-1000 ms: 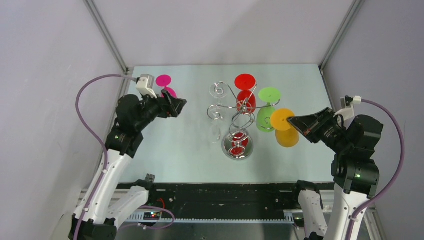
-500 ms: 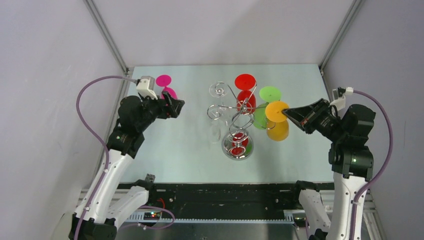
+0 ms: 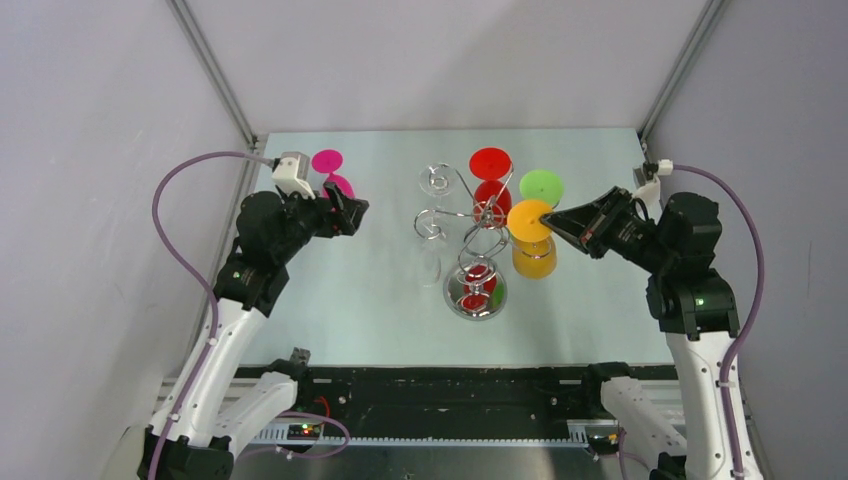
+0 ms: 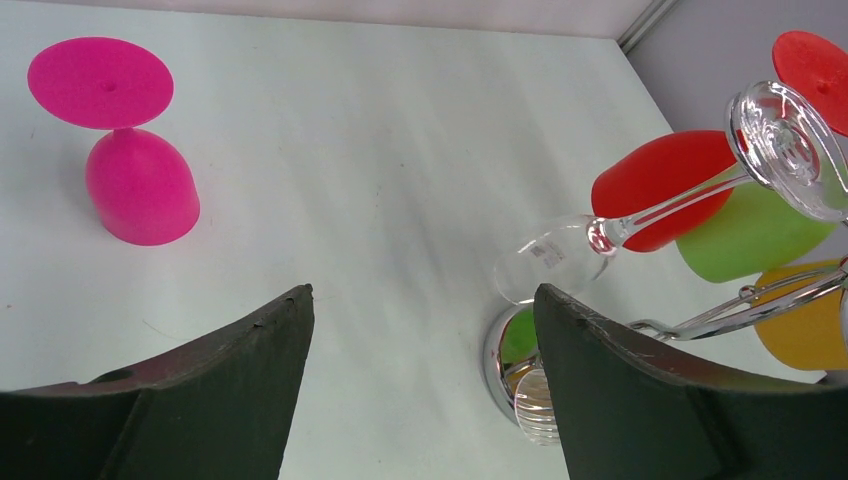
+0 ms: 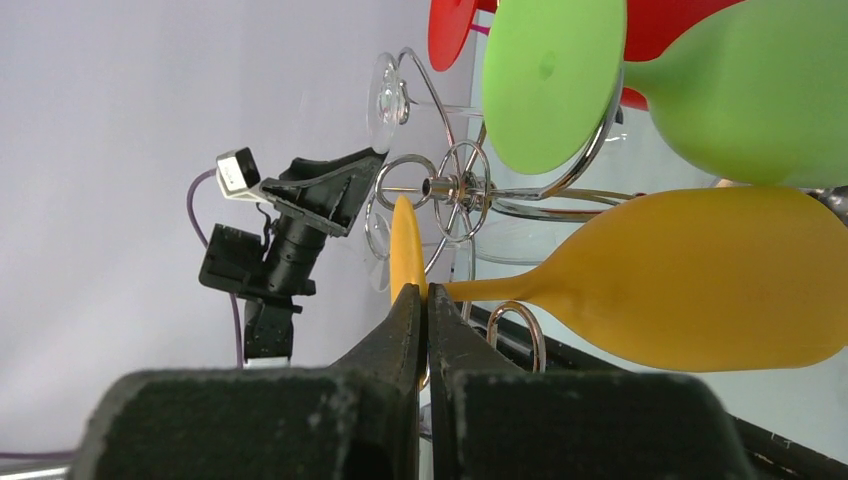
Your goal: Place the wine glass upside down on the wine glass rack
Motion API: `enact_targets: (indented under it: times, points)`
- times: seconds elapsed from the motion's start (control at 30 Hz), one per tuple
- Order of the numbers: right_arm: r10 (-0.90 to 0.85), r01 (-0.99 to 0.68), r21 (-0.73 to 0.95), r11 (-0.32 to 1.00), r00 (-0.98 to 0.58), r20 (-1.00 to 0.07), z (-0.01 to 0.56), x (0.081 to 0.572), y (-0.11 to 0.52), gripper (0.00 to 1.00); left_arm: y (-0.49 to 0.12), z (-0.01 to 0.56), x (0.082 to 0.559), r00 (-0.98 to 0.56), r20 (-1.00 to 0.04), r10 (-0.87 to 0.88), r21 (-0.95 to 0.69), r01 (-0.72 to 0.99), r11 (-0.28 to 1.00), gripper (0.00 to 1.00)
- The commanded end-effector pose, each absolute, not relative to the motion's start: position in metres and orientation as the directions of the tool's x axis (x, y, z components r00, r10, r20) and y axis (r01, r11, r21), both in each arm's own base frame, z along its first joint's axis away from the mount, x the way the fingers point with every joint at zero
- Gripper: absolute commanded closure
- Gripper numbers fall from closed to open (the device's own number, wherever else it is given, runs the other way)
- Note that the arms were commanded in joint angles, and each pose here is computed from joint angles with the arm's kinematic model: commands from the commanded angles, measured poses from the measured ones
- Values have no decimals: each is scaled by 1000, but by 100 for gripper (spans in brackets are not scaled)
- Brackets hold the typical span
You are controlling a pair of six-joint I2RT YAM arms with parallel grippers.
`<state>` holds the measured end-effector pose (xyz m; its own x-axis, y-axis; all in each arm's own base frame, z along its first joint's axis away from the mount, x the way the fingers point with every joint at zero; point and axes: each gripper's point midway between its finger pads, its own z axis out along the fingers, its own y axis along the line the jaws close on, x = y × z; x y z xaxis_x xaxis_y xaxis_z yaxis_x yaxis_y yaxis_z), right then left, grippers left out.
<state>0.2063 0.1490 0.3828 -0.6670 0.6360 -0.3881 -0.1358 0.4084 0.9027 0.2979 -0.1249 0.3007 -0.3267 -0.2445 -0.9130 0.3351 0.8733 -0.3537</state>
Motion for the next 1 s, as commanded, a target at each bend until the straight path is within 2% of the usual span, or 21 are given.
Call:
enact_targets:
  times: [0.0, 0.97]
  points:
    - [635, -178, 897, 405, -652, -415, 393, 210, 154, 100, -122, 305, 299, -288, -930, -228, -323, 344, 882, 14]
    - [588, -183, 888, 423, -690, -422, 379, 185, 163, 100, -122, 304, 299, -291, -930, -225, -321, 343, 883, 14]
